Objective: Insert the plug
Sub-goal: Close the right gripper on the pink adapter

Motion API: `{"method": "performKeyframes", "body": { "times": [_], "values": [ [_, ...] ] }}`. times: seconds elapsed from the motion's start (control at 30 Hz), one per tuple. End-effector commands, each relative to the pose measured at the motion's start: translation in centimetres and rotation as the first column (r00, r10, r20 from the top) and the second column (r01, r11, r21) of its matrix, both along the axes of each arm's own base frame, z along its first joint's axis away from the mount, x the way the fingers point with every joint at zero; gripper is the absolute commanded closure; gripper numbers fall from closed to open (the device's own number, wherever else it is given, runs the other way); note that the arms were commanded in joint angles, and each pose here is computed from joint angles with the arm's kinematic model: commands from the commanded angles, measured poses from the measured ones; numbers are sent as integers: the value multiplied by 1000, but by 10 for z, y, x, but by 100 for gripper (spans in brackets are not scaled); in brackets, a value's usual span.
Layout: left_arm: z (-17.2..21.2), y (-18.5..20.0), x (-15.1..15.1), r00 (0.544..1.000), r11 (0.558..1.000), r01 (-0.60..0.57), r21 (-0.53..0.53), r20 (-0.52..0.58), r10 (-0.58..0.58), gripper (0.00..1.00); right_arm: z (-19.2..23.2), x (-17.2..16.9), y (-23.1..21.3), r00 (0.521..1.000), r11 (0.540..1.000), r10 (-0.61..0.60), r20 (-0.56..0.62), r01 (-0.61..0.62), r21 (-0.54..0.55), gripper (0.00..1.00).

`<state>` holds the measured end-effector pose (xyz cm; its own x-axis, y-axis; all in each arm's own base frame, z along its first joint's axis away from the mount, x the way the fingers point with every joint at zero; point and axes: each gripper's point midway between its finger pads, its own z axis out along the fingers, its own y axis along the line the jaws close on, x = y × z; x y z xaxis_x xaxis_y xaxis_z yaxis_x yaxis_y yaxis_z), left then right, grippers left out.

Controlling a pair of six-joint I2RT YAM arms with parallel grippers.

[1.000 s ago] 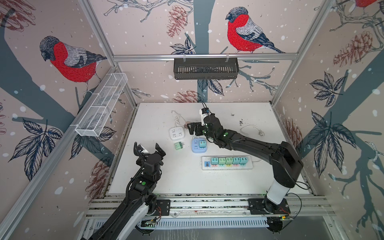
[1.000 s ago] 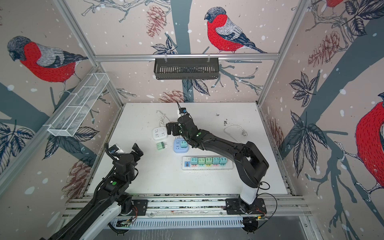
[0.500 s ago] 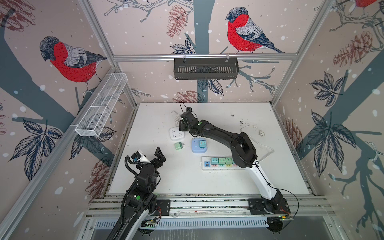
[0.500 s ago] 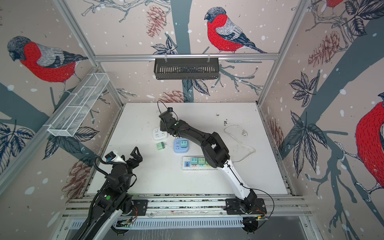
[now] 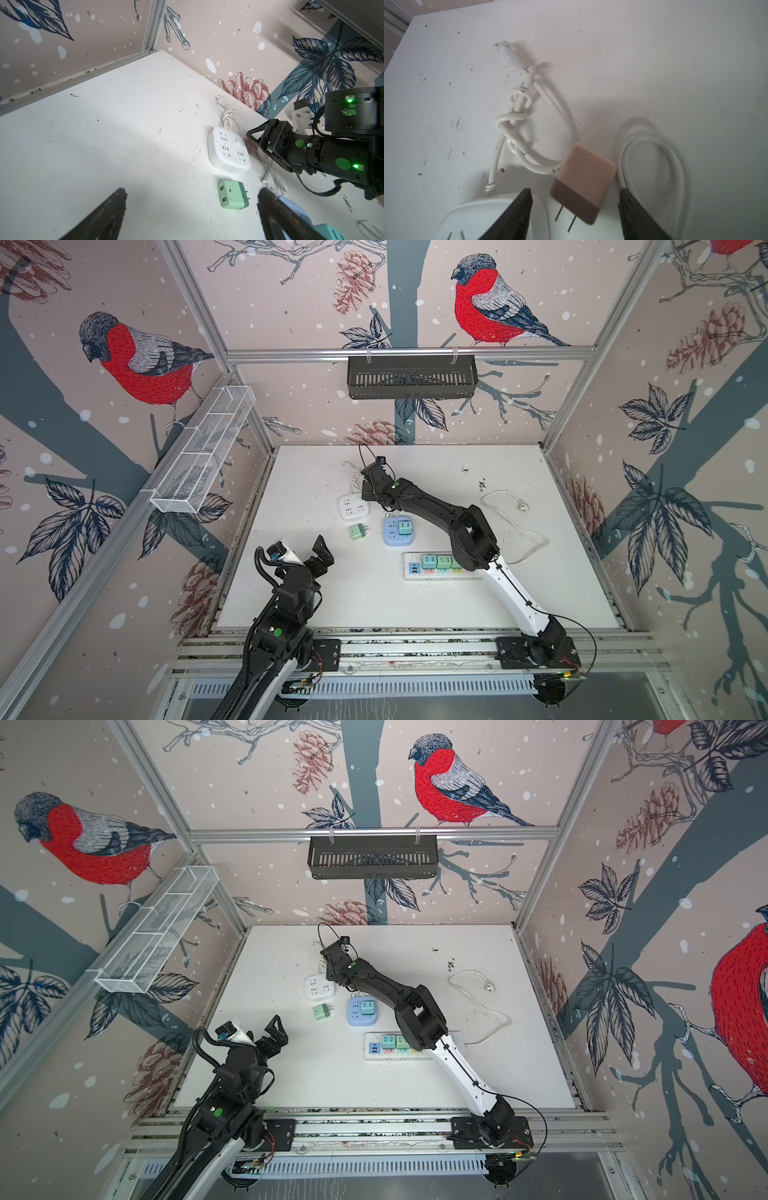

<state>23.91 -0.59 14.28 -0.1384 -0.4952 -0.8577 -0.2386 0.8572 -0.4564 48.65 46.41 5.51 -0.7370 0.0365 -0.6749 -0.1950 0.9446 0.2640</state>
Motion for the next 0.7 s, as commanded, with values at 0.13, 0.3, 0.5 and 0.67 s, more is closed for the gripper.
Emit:
{"method": "performKeyframes", "body": {
  "times": [0.13, 0.3, 0.5, 0.67],
  "values": [
    [8, -2, 1, 999, 1000, 8, -18, 33, -7, 2, -19, 14, -3, 1000, 1000, -14, 5, 14, 15, 29],
    [10, -1, -1, 999, 1000, 6, -23, 44, -5, 2, -24, 20, -2, 999, 1000, -21, 32, 22, -13, 32],
    [10, -2, 0, 999, 1000, 14, -22, 45, -13, 2, -30, 21, -11, 997, 996, -54, 55, 58, -71, 46],
    [10, -2, 0, 999, 1000, 11, -22, 47, -9, 2, -27, 10, -14, 997, 989, -40, 65, 49, -140, 57]
  ]
}}
